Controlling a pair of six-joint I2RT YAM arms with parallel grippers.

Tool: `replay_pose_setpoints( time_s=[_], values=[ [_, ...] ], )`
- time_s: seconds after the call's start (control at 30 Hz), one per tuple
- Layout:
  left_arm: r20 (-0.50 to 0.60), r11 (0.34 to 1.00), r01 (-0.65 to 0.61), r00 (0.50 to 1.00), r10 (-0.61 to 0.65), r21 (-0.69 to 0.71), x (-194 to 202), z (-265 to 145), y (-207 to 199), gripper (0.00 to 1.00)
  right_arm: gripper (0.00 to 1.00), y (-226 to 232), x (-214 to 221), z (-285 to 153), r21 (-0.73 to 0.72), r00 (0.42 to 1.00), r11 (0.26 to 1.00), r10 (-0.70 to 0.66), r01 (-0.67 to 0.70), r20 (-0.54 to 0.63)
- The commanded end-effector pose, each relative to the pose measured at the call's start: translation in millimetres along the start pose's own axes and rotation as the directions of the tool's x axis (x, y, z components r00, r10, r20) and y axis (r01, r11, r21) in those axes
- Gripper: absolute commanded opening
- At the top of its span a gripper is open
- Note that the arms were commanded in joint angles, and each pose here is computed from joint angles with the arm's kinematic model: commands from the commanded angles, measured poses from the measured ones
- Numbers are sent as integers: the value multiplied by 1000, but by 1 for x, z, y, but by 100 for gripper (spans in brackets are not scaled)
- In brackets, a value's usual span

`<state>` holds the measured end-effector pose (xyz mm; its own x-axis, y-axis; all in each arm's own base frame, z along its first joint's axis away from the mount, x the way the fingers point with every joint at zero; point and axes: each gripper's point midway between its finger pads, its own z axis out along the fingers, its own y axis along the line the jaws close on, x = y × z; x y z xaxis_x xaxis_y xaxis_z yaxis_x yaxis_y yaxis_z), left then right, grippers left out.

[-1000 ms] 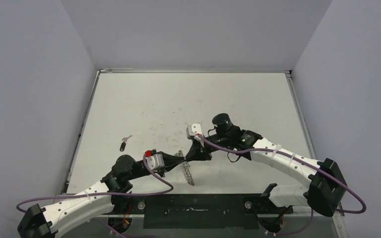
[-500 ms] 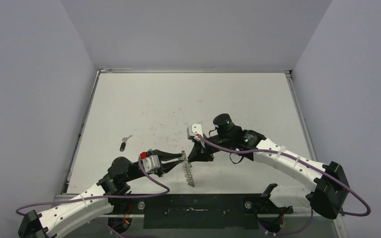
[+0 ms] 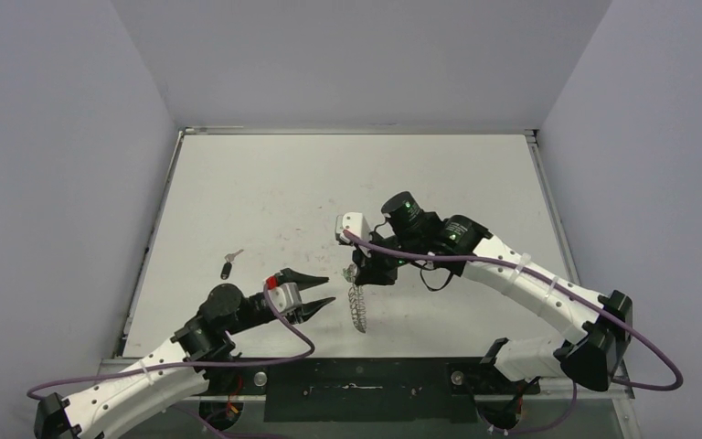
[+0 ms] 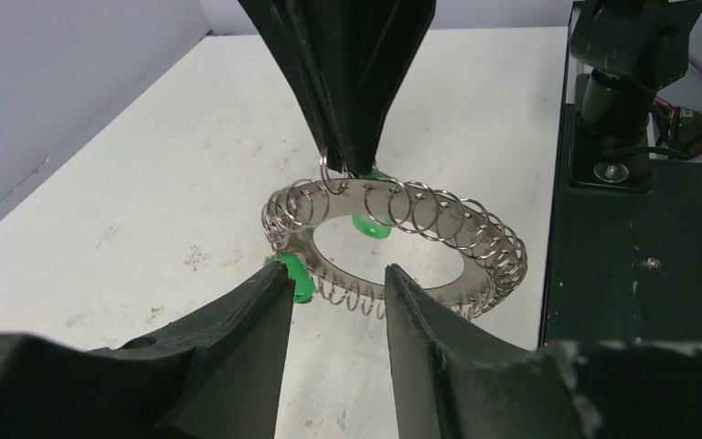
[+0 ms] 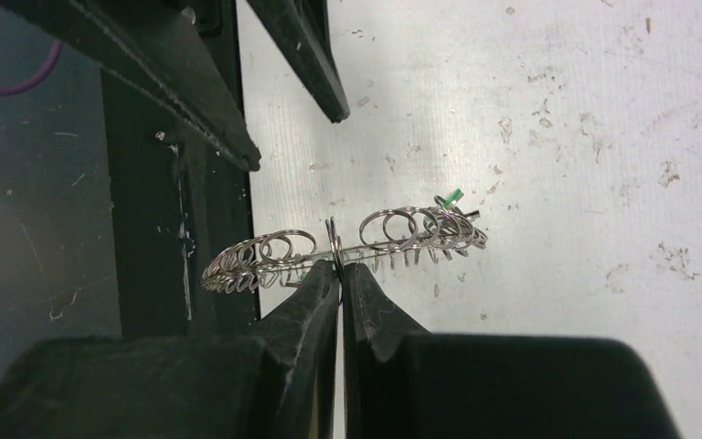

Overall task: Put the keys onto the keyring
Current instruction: Adjust the key on the keyring.

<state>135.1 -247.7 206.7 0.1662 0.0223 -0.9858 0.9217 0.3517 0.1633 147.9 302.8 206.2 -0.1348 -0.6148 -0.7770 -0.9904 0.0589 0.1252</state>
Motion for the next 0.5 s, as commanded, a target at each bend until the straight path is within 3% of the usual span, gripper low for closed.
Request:
replay_pose_setpoints(
  time_s=[0.0,0.23,0.47],
  values=[
    [26,1000,-21,999,21,1,-19,7,4,40,0,-8,-9,-9,67,996,996,68,-64,-62],
    [39,999,-9,999,8,32,-18,19,2,42,0,-6,-3,0,50,972,989,146,-139,-185],
    [72,998,2,997,-6,56,-19,25,-2,40,0,3,1,11,20,957,992,124,-123,-262]
  ],
)
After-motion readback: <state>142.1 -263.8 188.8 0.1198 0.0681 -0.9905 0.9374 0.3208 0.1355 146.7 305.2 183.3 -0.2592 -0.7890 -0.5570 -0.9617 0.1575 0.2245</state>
